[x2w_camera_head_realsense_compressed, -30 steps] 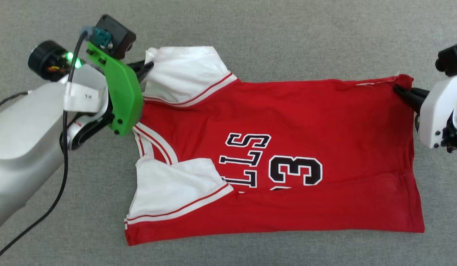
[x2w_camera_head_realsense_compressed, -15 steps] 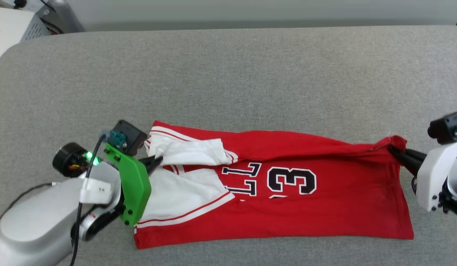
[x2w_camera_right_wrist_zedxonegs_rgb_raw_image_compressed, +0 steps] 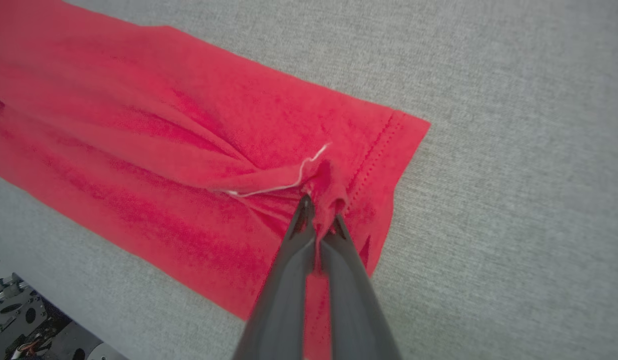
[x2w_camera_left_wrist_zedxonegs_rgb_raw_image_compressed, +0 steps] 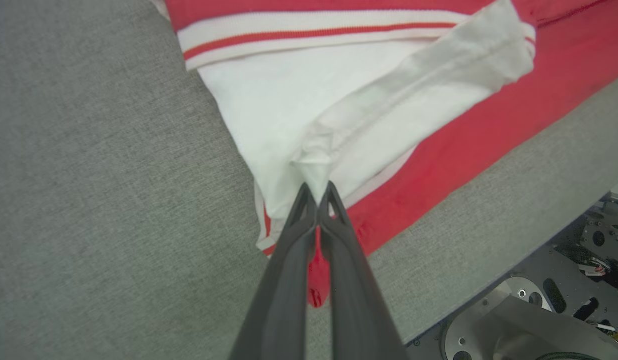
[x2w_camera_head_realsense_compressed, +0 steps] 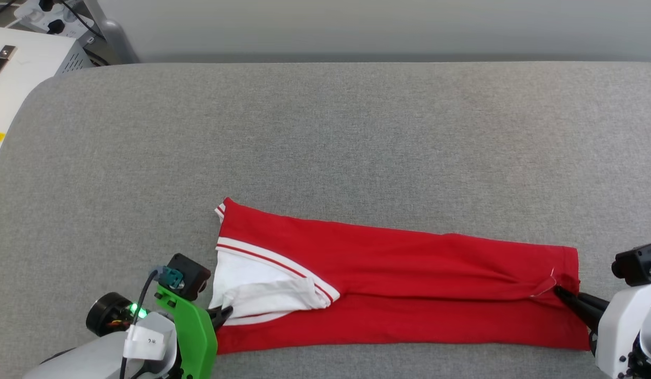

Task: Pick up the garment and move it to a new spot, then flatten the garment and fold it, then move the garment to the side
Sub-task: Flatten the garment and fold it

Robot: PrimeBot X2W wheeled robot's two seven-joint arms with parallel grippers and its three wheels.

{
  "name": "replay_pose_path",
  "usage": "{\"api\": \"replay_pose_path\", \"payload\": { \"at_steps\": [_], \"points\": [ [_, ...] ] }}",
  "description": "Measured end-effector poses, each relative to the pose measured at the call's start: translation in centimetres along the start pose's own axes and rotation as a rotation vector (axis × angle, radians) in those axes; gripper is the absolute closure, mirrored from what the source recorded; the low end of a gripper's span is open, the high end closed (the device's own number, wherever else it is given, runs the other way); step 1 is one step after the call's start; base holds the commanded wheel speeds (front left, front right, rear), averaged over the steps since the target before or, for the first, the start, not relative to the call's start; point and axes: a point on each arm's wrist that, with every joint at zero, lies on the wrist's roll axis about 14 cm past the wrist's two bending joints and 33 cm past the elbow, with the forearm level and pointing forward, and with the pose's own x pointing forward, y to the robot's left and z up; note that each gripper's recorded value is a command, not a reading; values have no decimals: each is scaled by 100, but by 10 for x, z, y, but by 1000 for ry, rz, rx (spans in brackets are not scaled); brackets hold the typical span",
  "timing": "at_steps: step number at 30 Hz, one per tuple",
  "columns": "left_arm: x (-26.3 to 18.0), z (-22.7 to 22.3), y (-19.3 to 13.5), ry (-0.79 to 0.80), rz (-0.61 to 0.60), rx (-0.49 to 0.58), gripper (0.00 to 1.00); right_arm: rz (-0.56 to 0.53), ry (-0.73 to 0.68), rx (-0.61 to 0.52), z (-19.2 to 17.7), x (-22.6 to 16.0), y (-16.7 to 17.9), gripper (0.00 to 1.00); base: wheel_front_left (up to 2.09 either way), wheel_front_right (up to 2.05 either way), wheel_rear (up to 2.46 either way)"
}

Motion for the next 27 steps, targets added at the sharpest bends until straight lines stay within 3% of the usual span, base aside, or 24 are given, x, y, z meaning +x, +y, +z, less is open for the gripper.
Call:
{"api": "replay_pose_path", "payload": {
  "at_steps": [6,7,8,9,14,21,27],
  "points": [
    [9,-12,5,13,20,-27,100,-16,55,26,-21,4,-1,100,0,0,0],
    [11,-12,7,7,30,-25,65,-16,62,34,-24,4,0,100,0,0,0],
    [11,-10,10,-8,45,-27,0,-18,61,46,-25,5,0,44,0,0,0],
    [11,-6,12,-38,60,-31,0,-20,56,56,-25,6,0,0,0,0,0],
    [5,12,22,-185,142,-32,0,-5,-39,154,-3,0,5,0,0,0,0],
    [-20,47,42,-436,324,-8,0,5,-252,245,61,-31,-8,0,0,0,0],
    [-35,78,53,-581,445,9,0,-78,-183,292,56,-43,-46,0,0,0,0]
  ]
}}
